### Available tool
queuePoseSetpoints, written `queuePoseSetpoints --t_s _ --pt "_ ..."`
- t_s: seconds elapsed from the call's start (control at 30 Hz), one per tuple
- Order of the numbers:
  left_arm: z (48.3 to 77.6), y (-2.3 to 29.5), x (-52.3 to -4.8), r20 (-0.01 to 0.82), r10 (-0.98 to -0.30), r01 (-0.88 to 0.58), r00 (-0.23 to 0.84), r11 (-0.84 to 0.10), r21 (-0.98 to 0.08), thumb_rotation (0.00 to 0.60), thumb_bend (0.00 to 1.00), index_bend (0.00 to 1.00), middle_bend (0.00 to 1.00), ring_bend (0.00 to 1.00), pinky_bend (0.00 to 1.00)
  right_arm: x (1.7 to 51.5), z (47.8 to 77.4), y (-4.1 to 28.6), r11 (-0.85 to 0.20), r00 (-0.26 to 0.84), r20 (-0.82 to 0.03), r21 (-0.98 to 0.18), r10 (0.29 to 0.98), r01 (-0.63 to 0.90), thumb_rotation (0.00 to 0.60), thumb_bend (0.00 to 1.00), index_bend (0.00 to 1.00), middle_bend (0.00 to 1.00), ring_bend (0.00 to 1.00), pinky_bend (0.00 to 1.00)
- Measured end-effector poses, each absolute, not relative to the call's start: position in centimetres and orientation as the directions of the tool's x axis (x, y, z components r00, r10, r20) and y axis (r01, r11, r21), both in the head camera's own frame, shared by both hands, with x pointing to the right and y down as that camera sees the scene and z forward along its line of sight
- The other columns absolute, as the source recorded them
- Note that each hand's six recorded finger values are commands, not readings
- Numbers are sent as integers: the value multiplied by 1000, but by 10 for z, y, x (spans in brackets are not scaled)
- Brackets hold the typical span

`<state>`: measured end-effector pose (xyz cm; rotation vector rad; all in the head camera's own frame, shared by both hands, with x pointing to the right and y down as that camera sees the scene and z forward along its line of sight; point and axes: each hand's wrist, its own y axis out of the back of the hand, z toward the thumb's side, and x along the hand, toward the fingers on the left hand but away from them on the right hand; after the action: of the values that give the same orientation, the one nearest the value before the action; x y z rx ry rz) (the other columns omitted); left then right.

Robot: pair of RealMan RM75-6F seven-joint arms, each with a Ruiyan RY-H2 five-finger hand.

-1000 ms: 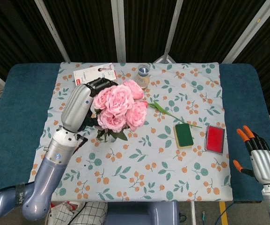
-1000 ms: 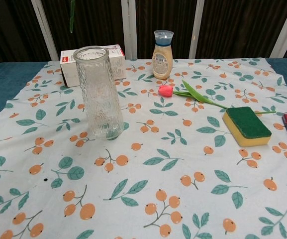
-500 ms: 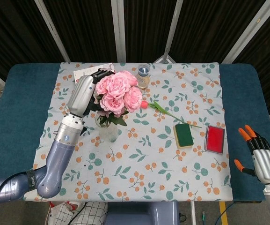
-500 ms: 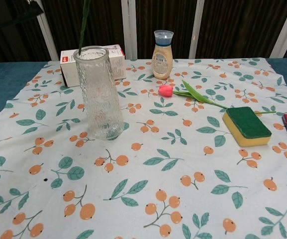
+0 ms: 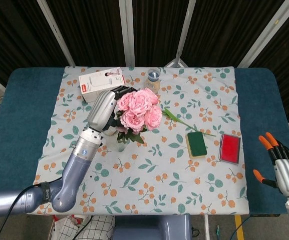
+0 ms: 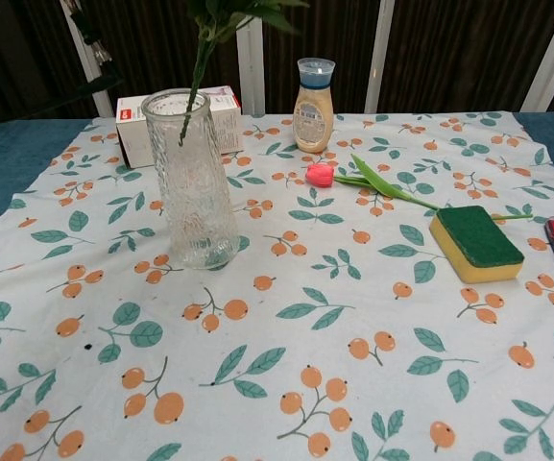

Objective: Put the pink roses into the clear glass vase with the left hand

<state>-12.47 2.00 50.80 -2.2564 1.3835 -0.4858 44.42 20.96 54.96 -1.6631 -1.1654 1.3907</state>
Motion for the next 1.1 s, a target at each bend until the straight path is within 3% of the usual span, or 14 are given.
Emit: queuePoseSetpoints --t_s 0.2,0.53,0.73,1.1 --pt "518 25 -130 93 -892 -718 443 -415 -558 600 280 266 317 209 370 448 547 209 -373 24 -378 -901 926 221 600 301 117 36 71 136" --pt "522 33 -162 135 -905 -658 404 -390 -644 600 275 167 235 146 339 450 546 210 -376 20 -381 -899 924 227 600 301 117 36 71 136" --pt "530 35 -187 191 -899 -602 394 -409 -685 600 153 30 90 10 226 448 545 210 -377 19 -383 -897 923 230 600 301 117 36 71 137" --pt "521 56 -257 228 -918 -660 324 -392 -641 600 131 26 107 1 213 446 546 211 -376 22 -381 -899 924 226 600 301 117 36 71 137"
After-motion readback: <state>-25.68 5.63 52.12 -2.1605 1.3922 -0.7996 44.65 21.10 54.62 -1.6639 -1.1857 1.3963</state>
